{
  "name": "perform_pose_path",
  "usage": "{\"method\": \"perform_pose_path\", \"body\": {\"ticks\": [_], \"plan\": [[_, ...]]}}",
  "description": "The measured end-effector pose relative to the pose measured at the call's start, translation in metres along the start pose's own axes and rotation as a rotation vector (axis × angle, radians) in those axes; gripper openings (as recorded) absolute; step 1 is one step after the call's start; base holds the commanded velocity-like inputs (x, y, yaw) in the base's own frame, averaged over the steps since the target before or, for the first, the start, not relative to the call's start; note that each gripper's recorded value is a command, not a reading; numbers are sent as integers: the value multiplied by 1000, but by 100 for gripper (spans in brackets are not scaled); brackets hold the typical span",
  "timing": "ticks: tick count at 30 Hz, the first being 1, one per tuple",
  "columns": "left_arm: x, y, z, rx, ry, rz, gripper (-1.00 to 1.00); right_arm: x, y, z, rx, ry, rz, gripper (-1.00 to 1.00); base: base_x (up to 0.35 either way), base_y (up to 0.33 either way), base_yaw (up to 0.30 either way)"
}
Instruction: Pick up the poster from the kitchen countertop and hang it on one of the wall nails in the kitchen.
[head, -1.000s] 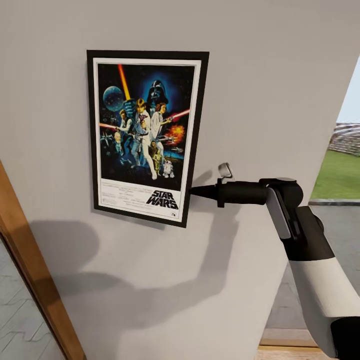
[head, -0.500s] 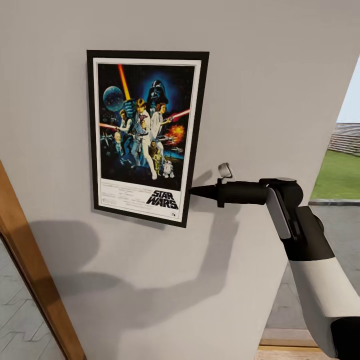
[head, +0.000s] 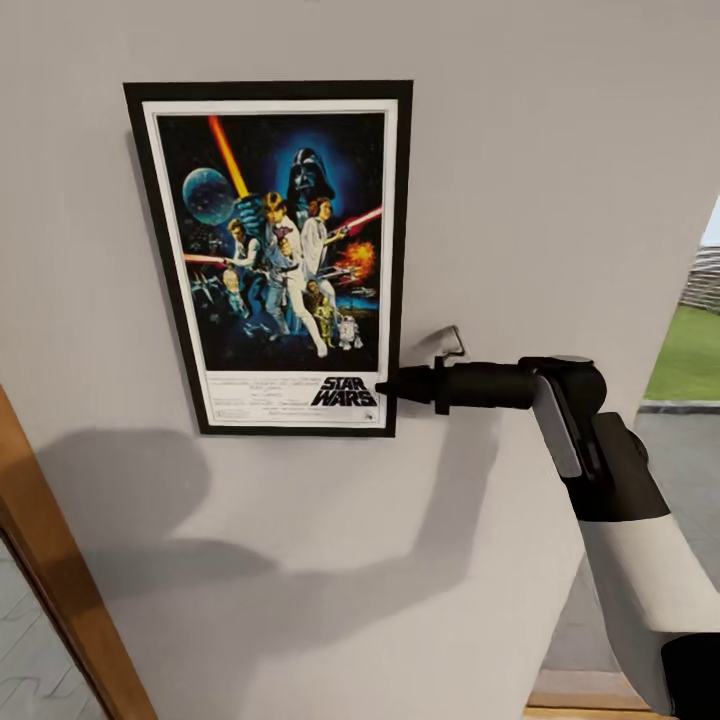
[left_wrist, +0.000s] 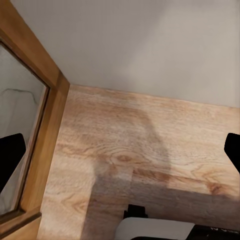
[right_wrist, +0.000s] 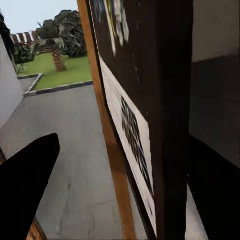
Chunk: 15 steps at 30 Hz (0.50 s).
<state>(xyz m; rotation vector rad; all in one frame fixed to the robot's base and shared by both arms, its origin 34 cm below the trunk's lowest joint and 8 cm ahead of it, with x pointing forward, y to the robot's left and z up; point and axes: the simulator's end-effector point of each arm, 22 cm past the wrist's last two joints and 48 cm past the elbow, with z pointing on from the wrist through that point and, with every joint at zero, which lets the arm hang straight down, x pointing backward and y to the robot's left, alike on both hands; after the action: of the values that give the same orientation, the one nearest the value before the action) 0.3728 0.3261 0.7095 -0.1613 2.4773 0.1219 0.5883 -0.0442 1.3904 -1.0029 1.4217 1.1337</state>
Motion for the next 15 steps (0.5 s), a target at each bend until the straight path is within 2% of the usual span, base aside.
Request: {"method": "perform_pose_path", "body": {"ticks": [5, 11, 15], "plan": [[0, 0, 0, 0, -1, 0, 100, -2, 7, 0, -30, -6, 33, 100, 7, 0, 0], [0, 0, 0, 0, -2, 0, 100, -3, 23, -2, -102, -8, 25, 100, 1, 0, 0], [0, 0, 0, 0, -1, 0, 100, -3, 20, -1, -87, -10, 21, 100, -89, 0, 0]]}}
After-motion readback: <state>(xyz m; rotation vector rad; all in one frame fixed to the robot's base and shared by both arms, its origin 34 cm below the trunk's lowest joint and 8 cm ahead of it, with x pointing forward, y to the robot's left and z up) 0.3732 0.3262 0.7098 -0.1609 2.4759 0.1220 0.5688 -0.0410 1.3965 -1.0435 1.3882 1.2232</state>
